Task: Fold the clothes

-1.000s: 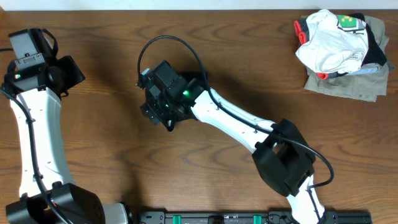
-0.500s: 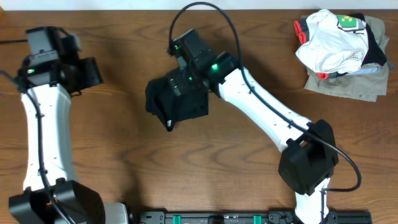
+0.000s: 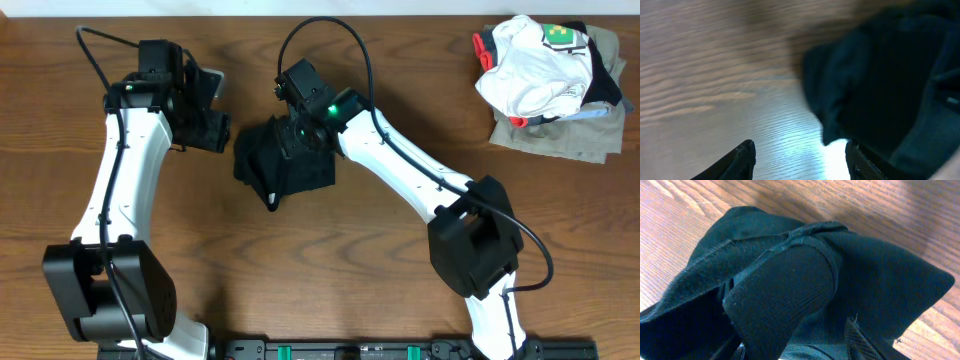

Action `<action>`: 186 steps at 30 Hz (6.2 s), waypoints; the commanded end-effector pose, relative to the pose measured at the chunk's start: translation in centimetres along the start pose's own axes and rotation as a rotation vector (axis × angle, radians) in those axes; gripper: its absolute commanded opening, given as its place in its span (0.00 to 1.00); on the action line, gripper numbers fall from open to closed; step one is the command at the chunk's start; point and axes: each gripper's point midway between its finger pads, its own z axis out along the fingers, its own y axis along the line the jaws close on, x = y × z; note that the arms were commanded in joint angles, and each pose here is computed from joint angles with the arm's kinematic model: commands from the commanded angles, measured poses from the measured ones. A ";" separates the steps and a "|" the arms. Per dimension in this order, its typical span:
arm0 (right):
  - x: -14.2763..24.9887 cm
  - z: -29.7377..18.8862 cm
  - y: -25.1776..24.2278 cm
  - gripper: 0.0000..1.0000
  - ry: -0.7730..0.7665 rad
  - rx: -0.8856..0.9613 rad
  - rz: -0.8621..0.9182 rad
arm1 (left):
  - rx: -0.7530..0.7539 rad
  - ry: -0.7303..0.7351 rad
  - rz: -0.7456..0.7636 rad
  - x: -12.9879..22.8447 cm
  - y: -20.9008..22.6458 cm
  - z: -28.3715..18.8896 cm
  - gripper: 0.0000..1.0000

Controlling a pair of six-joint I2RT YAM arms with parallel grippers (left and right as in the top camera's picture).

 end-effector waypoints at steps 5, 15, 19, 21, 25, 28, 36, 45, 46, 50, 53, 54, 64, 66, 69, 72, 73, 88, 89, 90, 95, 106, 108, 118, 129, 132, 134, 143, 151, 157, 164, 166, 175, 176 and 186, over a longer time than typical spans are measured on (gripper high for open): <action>-0.4 -0.2 -1.8 0.57 0.003 0.010 0.065 | 0.261 -0.038 0.212 0.4 -4.9 -0.8 0.60; -0.4 -0.2 -2.0 0.53 0.003 0.013 0.069 | 0.385 -0.070 0.316 0.8 -7.1 -1.3 0.61; -0.5 -0.2 -2.0 0.52 0.002 0.012 0.069 | 0.386 -0.073 0.331 1.1 -7.2 -0.1 0.61; -0.5 -0.2 -2.0 0.52 0.000 0.011 0.068 | 0.389 -0.071 0.338 1.2 -7.4 0.6 0.61; -0.6 -0.2 -2.0 0.47 -0.002 0.011 0.068 | 0.393 -0.061 0.345 1.3 -7.5 2.0 0.61; -0.6 -0.2 -2.0 0.44 -0.003 0.011 0.068 | 0.382 -0.046 0.342 1.3 -7.0 3.2 0.60; -0.5 0.2 -2.1 0.19 0.002 0.013 0.069 | 0.356 0.007 0.276 1.6 -5.9 5.8 0.06; 0.8 1.7 -3.8 0.01 0.061 0.043 0.102 | 0.247 -0.003 0.158 0.4 -4.0 6.6 0.06; 0.9 1.7 -4.2 0.01 0.066 0.048 0.109 | 0.228 0.004 0.143 0.5 -3.6 6.7 0.06; 1.8 1.3 -6.4 0.01 0.114 0.084 0.147 | 0.150 0.039 0.091 0.9 -2.2 6.9 0.06; 3.0 1.0 -8.4 0.01 0.166 0.127 0.174 | 0.112 0.078 0.080 1.7 -1.6 7.0 0.06; 3.3 0.9 -8.9 0.01 0.179 0.137 0.181 | 0.107 0.092 0.078 2.1 -1.6 6.9 0.06; 7.6 2.3 -10.7 0.01 0.295 0.145 0.206 | 0.109 0.235 0.049 6.5 -1.8 7.9 0.06; 8.1 2.7 -10.7 0.01 0.301 0.139 0.207 | 0.113 0.250 0.046 7.4 -2.0 8.5 0.06; 8.3 2.9 -10.6 0.01 0.303 0.132 0.209 | 0.120 0.270 0.041 8.8 -2.2 9.3 0.06; 8.2 2.9 -10.7 0.01 0.300 0.132 0.210 | 0.125 0.287 0.031 10.1 -2.4 10.2 0.06; 8.2 2.9 -10.7 0.01 0.300 0.132 0.210 | 0.124 0.288 0.023 10.4 -2.4 10.4 0.06; 4.1 0.2 -10.2 0.46 0.169 0.078 0.157 | 0.100 0.272 -0.102 10.5 -2.3 11.2 0.98; 3.4 -0.4 -10.1 0.48 0.147 0.073 0.148 | 0.097 0.268 -0.110 10.3 -2.3 11.1 0.98; 2.7 -1.0 -10.1 0.49 0.122 0.069 0.136 | 0.094 0.261 -0.121 10.0 -2.2 11.0 0.98; -0.8 -3.4 -10.7 0.52 0.016 0.059 0.054 | 0.064 0.191 -0.208 7.9 -0.9 9.6 0.98; -2.3 -4.0 -10.9 0.55 -0.029 -0.018 0.036 | -0.012 0.000 -0.349 5.6 3.5 3.5 0.98; -2.3 -4.1 -10.4 0.55 -0.025 -0.044 0.056 | -0.019 -0.019 -0.351 5.3 3.7 3.0 0.98; -1.4 -6.0 -10.3 0.56 0.005 -0.068 0.122 | 0.021 -0.030 -0.349 5.1 3.0 2.8 0.98; -0.4 -6.0 -10.3 0.56 0.046 -0.063 0.150 | 0.225 0.114 -0.371 7.7 -2.4 2.5 0.98; -0.4 -6.0 -10.3 0.56 0.049 -0.065 0.158 | 0.246 0.189 -0.370 9.2 -3.9 2.4 0.98; -0.3 -6.0 -10.2 0.56 0.050 -0.065 0.158 | 0.247 0.228 -0.375 10.0 -4.4 2.4 0.98; -0.1 -6.1 -8.9 0.55 0.066 -0.112 0.174 | -0.024 0.292 -0.559 11.9 -0.8 2.4 0.98; -0.4 -7.1 -4.8 0.60 0.041 -0.151 0.178 | -0.084 0.038 -0.559 8.6 -0.1 -2.6 0.98; 0.6 -6.1 -1.1 0.68 0.052 -0.116 0.262 | -0.205 -0.144 -0.598 6.8 1.8 -6.1 0.98; 2.0 -5.1 1.5 0.72 -0.007 0.046 0.459 | -0.217 -0.128 -0.603 6.7 2.3 -5.3 0.98; 2.4 -4.7 2.4 0.77 -0.019 0.062 0.486 | -0.217 -0.117 -0.604 6.8 2.3 -5.0 0.98; 5.0 -0.1 2.7 0.78 0.004 0.183 0.569 | -0.215 -0.063 -0.599 7.2 2.5 -3.5 0.98; 5.4 0.4 2.5 0.78 0.018 0.191 0.570 | -0.215 -0.056 -0.600 7.3 2.6 -3.3 0.98; 9.1 2.1 -0.9 0.54 0.155 0.316 0.594 | -0.214 -0.033 -0.603 7.1 2.9 -1.9 0.98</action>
